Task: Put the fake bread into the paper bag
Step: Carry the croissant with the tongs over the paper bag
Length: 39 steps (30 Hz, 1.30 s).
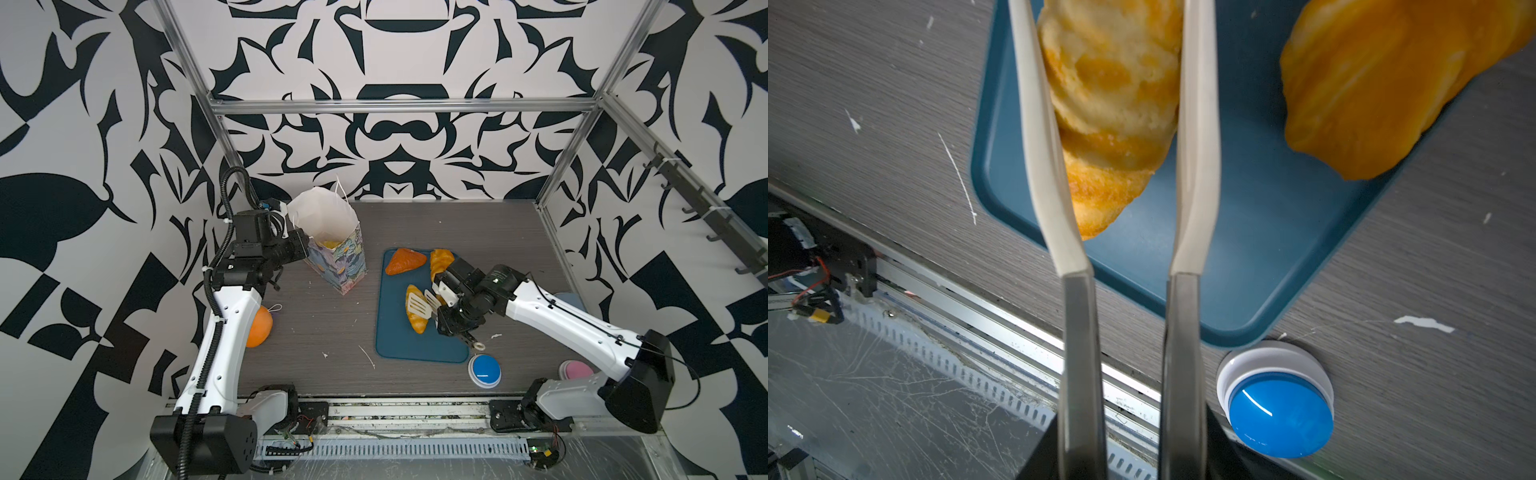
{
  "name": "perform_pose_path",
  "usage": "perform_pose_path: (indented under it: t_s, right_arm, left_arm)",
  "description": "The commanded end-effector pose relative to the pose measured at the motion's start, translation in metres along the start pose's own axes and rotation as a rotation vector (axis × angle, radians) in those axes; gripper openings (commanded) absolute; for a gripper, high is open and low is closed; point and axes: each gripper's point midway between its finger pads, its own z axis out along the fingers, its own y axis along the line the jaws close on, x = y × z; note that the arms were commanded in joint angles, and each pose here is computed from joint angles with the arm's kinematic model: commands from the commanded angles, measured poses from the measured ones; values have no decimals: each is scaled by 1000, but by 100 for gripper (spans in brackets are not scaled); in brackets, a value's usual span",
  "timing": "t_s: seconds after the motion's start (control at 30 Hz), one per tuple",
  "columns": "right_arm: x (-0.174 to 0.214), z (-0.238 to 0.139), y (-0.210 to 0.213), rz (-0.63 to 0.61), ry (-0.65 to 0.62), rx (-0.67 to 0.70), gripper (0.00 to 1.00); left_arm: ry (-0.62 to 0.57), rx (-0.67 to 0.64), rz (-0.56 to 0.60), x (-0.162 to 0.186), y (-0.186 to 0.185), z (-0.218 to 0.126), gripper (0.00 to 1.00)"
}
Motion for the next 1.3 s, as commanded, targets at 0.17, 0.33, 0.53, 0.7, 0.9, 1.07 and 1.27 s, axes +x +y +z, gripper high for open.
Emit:
perform_pose_path:
  t_s: [0.17, 0.33, 0.53, 0.7, 0.9, 1.07, 1.27]
  right_arm:
    - [-56, -43, 29, -83, -190, -63, 38]
    - [-75, -62, 43, -118, -239, -86, 38]
    - [-96, -86, 56, -163, -289, -91, 38]
    - [-115, -108, 70, -190, -358, -116, 38]
    - [-132, -128, 87, -214, -422, -160, 37]
    - [-144, -146, 99, -233, -474, -189, 38]
    - [-156, -162, 116, -262, -513, -229, 38]
  left_arm:
    - [15, -7, -11, 4, 3, 1, 0]
    - [17, -9, -12, 4, 4, 2, 0]
    - [13, -17, -6, 4, 5, 1, 0]
    - [13, -20, -5, 3, 5, 1, 0]
    - [14, -18, -7, 4, 5, 1, 0]
    - [14, -19, -6, 3, 5, 2, 0]
    - [16, -18, -8, 4, 5, 2, 0]
